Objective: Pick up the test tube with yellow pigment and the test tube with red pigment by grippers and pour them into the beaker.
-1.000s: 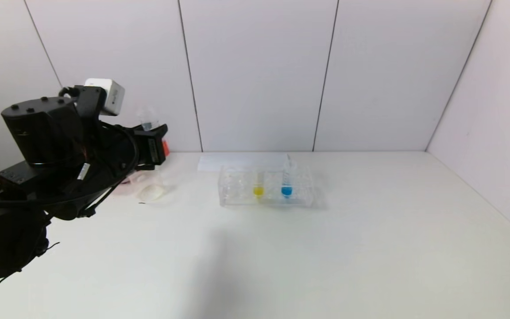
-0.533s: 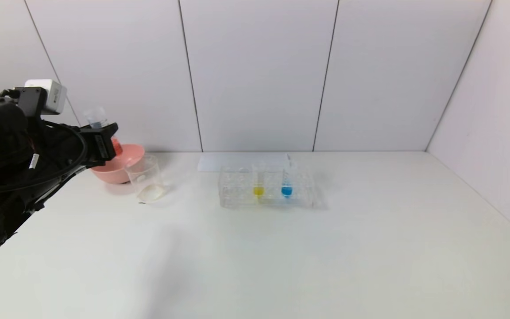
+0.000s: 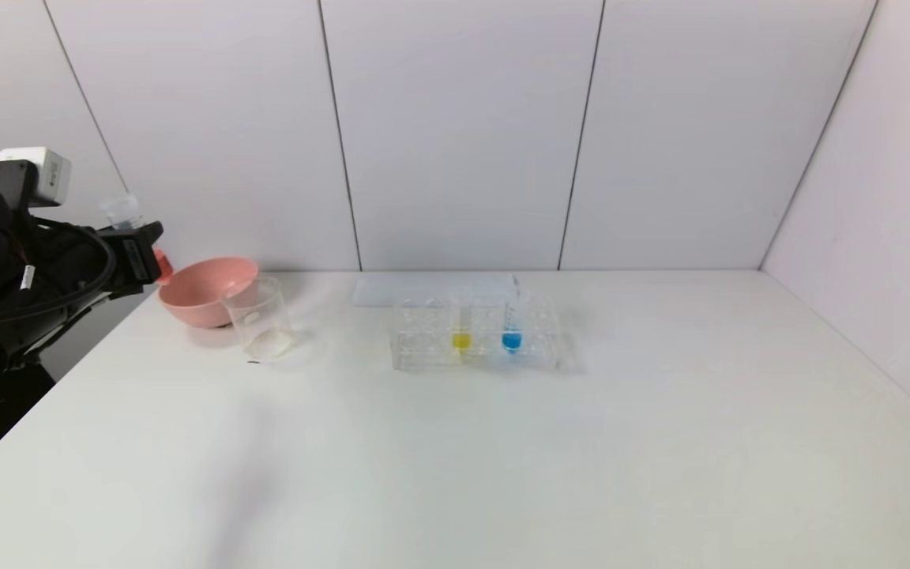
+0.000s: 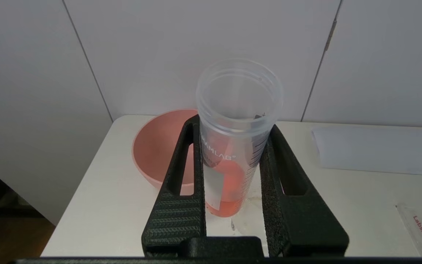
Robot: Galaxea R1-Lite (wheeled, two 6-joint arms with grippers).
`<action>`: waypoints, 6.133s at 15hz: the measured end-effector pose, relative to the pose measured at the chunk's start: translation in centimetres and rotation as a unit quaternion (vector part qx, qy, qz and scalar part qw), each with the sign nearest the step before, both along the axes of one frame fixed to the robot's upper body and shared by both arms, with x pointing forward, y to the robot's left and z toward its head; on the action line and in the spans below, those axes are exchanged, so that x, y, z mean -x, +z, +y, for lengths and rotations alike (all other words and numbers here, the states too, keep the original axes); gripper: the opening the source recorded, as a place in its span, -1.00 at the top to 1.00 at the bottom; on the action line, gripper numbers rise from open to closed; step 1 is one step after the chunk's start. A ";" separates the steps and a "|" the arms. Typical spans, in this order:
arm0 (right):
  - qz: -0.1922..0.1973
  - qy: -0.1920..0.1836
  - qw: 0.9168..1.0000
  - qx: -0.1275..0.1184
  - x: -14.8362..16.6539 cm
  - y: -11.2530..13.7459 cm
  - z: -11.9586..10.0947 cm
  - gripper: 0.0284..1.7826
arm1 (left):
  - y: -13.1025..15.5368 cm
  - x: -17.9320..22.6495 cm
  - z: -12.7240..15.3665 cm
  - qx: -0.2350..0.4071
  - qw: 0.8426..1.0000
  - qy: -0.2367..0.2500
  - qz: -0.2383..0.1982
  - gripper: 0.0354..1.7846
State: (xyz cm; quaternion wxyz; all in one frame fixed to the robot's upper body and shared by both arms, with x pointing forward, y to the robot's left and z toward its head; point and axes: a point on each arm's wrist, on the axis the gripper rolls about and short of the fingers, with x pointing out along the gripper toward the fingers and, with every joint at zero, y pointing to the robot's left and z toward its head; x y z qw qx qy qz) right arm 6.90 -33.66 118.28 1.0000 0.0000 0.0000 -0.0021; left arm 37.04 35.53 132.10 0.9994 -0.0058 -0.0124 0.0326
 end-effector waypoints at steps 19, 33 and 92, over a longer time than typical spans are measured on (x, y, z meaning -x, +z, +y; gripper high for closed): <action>0.000 0.000 1.000 0.000 0.0 0.0 0.0 -0.91 | -1.4 -3.0 2.5 -0.010 1.000 0.001 0.025 0.53; 0.000 0.000 1.000 0.000 0.0 0.0 0.0 -0.91 | -1.6 -3.8 3.1 -0.064 0.991 -0.067 0.100 0.53; 0.000 0.000 1.000 0.000 0.0 0.0 0.0 -0.91 | 3.2 -5.6 5.9 -0.374 0.833 -0.291 0.286 0.53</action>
